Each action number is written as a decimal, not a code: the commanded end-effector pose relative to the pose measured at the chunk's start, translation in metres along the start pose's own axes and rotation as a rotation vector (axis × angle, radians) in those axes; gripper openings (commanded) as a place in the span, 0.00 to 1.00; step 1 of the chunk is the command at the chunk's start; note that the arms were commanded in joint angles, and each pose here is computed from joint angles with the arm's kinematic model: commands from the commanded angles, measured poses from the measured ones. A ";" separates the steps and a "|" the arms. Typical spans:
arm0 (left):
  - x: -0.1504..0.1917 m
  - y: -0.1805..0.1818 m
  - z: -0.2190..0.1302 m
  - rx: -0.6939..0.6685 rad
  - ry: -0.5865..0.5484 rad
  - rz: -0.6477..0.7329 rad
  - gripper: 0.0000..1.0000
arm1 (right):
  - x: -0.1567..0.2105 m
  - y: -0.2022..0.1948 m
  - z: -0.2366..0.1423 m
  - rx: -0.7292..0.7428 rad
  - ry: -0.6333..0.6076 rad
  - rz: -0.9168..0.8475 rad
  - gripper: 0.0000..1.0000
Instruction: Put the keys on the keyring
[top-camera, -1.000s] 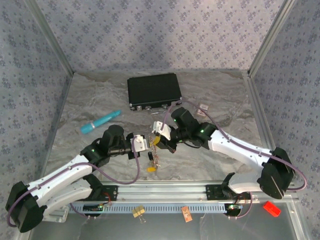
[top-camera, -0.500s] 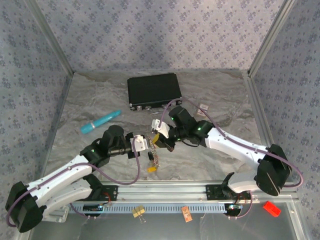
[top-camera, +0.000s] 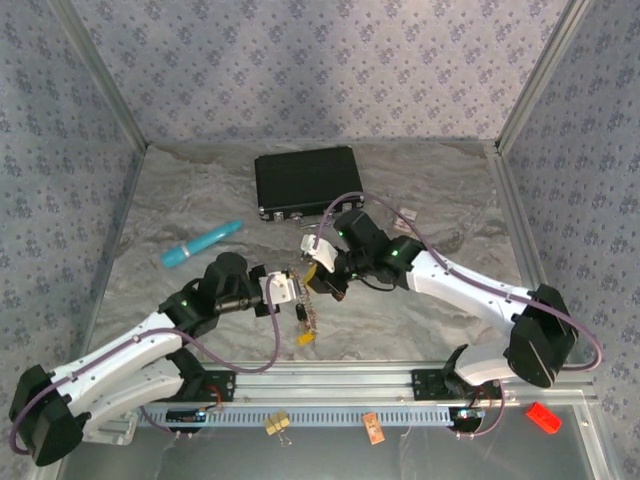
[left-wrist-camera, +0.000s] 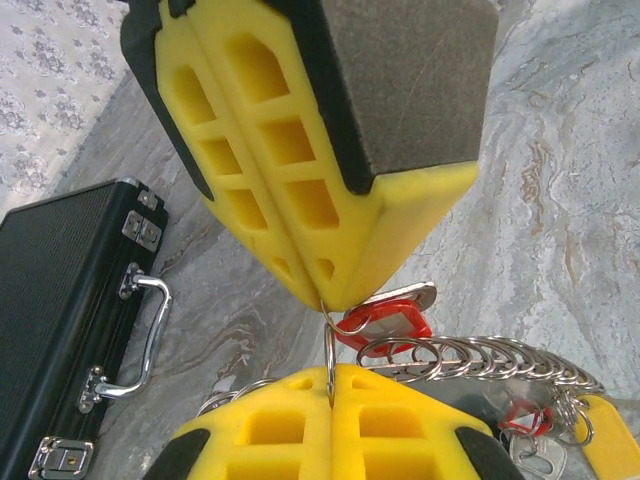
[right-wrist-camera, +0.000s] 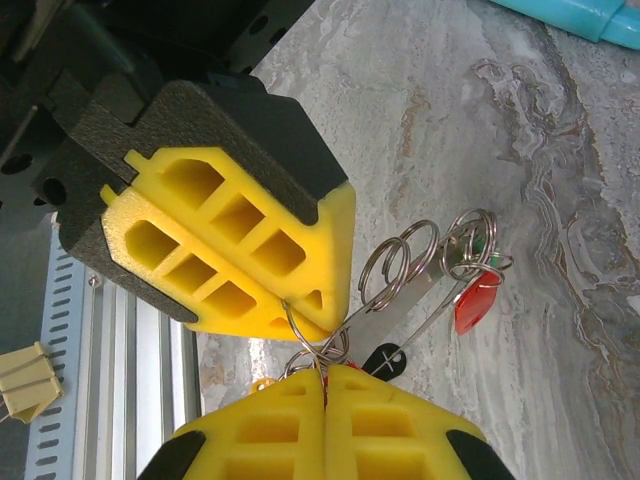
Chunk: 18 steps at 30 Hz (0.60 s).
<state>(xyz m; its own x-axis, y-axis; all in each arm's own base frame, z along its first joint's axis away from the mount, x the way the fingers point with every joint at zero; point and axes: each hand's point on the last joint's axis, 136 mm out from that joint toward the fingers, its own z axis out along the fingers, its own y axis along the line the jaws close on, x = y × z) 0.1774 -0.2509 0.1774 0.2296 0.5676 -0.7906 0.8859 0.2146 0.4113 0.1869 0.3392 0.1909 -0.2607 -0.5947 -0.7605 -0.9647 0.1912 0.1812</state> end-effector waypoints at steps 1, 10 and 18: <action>-0.022 -0.003 -0.005 0.012 -0.084 0.049 0.00 | -0.002 -0.014 0.000 0.062 0.020 0.035 0.00; -0.023 -0.001 -0.006 -0.003 -0.092 0.047 0.00 | 0.004 -0.023 0.005 0.078 0.080 0.121 0.00; -0.020 0.002 -0.005 -0.017 -0.077 0.021 0.00 | 0.004 -0.024 0.003 0.071 0.086 0.174 0.00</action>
<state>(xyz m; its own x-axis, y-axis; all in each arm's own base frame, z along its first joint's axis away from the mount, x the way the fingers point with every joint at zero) 0.1797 -0.2487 0.1745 0.2229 0.5813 -0.7826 0.8774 0.2304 0.4209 0.1919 0.3401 0.1819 -0.3697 -0.6208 -0.6914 -0.9289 0.2636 0.2600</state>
